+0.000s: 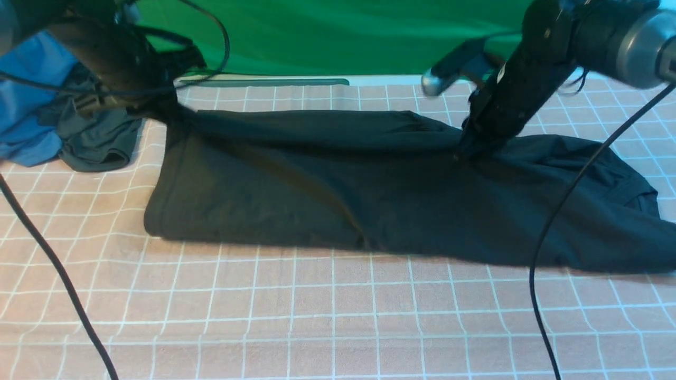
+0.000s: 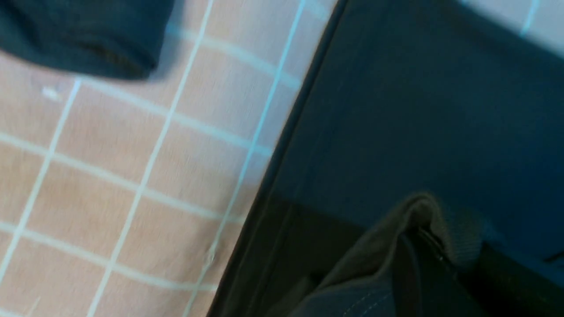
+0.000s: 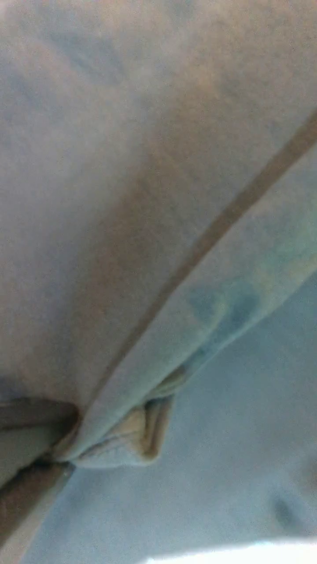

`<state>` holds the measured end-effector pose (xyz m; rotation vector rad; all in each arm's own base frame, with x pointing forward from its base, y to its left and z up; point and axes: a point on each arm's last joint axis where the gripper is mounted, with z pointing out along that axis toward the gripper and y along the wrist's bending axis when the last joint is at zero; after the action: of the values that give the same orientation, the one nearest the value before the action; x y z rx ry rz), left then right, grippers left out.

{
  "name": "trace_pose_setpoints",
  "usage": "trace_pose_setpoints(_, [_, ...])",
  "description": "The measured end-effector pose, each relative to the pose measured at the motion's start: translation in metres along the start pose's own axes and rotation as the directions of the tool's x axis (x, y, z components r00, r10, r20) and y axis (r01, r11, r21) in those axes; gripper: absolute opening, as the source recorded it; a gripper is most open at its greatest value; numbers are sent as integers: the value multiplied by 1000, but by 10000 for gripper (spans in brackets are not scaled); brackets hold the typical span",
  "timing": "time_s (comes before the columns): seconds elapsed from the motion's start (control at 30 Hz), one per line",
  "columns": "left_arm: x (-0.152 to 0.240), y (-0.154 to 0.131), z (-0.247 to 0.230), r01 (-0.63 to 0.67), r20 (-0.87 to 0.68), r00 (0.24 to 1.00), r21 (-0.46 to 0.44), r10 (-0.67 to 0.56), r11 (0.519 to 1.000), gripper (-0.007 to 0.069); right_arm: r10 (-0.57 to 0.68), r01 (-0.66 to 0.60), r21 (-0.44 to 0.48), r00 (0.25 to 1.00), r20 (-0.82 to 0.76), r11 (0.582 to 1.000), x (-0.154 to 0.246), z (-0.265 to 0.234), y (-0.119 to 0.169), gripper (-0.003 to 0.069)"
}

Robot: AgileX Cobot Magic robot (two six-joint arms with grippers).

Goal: Fold a long-sleeved shirt over a pink coffee tablecloth.
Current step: 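Fold the black garment in half by bringing its near edge over to the far edge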

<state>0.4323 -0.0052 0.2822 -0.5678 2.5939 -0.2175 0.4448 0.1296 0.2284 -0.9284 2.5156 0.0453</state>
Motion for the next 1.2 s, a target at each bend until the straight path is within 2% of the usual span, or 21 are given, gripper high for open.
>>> trace_pose_setpoints(0.2, [-20,-4,-7,20,107,994,54,-26,998,46,12,-21,69,991,130,997,-14,-8,-12,67])
trace_pose_setpoints(0.73, [-43,-3,68,12,247,968,90,-34,996,48,-5,-56,179,946,324,982,-24,48,-26,68])
trace_pose_setpoints(0.87, [-42,-2,78,15,241,970,85,-36,996,63,-1,-63,184,943,332,981,-22,61,-27,97])
trace_pose_setpoints(0.97, [-41,-1,84,8,245,969,78,-27,997,127,8,-77,187,938,346,979,-21,67,-28,150])
trace_pose_setpoints(1.07, [-44,1,88,-7,273,962,74,-14,997,283,18,-104,200,920,391,974,-25,66,-29,279])
trace_pose_setpoints(1.13, [-45,1,86,-28,283,959,61,9,998,381,25,-114,199,916,401,973,-26,65,-30,311])
trace_pose_setpoints(1.17, [-45,1,84,-35,282,959,53,19,998,399,28,-116,197,917,398,974,-26,65,-30,322])
trace_pose_setpoints(1.2, [-43,2,77,-39,252,967,33,29,999,465,37,-116,187,923,383,975,-26,59,-29,331])
